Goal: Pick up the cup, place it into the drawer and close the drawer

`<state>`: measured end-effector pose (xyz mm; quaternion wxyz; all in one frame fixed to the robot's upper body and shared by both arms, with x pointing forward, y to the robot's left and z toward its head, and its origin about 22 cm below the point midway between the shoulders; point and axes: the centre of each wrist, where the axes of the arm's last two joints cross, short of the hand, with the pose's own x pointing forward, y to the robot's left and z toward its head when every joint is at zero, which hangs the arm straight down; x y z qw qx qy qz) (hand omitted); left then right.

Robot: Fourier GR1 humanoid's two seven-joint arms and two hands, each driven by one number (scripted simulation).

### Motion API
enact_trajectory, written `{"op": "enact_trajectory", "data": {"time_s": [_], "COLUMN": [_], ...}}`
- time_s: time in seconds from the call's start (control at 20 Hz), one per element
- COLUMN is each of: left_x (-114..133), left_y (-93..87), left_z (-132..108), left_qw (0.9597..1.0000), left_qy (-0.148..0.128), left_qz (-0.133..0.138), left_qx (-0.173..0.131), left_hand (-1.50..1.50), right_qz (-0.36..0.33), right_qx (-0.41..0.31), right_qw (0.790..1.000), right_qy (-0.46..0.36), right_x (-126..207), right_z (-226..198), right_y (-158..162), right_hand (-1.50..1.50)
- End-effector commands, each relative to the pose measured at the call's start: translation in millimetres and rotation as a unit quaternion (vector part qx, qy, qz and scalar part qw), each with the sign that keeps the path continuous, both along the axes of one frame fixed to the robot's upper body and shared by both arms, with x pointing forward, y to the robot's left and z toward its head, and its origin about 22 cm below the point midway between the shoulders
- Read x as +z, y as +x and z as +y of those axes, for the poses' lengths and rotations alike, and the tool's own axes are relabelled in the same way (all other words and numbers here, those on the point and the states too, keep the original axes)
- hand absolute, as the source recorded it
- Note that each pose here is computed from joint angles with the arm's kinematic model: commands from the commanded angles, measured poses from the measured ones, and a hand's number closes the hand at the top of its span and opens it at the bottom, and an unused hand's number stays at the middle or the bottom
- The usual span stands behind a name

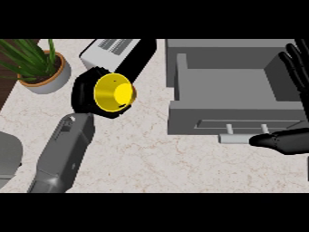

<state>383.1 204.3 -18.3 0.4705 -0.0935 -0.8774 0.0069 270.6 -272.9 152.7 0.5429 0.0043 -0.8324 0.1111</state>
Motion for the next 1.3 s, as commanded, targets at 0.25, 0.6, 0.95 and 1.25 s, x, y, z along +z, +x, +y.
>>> {"op": "enact_trajectory", "data": {"time_s": [0.25, 0.6, 0.95, 1.25], "left_x": [112.8, 184.8, 202.1, 186.9], "left_y": [33.1, 42.7, 56.5, 64.1], "left_z": [-82.1, -137.1, -171.2, -175.7], "left_qw": [0.9984, 0.9966, 0.9884, 0.9768], "left_qy": [0.031, 0.078, 0.123, 0.173], "left_qz": [-0.009, 0.004, 0.089, 0.126], "left_qx": [-0.046, -0.027, -0.006, 0.014], "left_hand": [1.50, 1.50, 1.50, 1.50], "right_qz": [0.000, -0.012, -0.018, -0.021], "right_qx": [-0.004, -0.002, -0.001, 0.032], "right_qw": [1.000, 1.000, 1.000, 0.999], "right_qy": [-0.010, 0.004, 0.000, 0.005], "right_x": [-6.6, -10.1, -7.9, -8.6], "right_z": [-6.4, -1.2, -4.3, 19.0], "right_y": [-7.7, 7.6, 6.0, 12.5], "right_hand": [-1.50, -1.50, -1.50, -1.50]}}
